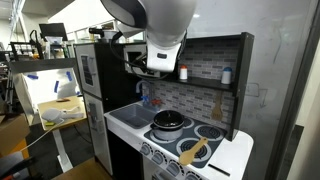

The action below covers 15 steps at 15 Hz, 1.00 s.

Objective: Open the microwave

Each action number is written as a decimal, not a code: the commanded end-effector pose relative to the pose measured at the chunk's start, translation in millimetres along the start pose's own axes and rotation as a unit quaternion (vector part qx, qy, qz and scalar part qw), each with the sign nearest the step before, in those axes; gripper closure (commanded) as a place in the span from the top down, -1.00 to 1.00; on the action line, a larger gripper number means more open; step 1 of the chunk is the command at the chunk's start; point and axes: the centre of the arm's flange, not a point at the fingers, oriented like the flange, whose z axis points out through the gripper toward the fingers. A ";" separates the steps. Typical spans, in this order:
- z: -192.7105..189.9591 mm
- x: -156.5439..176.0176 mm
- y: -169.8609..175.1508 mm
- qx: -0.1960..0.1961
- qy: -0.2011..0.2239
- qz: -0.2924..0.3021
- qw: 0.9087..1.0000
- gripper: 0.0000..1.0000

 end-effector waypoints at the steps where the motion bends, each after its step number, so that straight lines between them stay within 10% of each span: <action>1: -7.3 5.6 3.9 0.010 -0.014 0.015 1.000 1.00; 15: -0.9 10.8 14.7 0.008 -0.120 0.093 0.988 1.00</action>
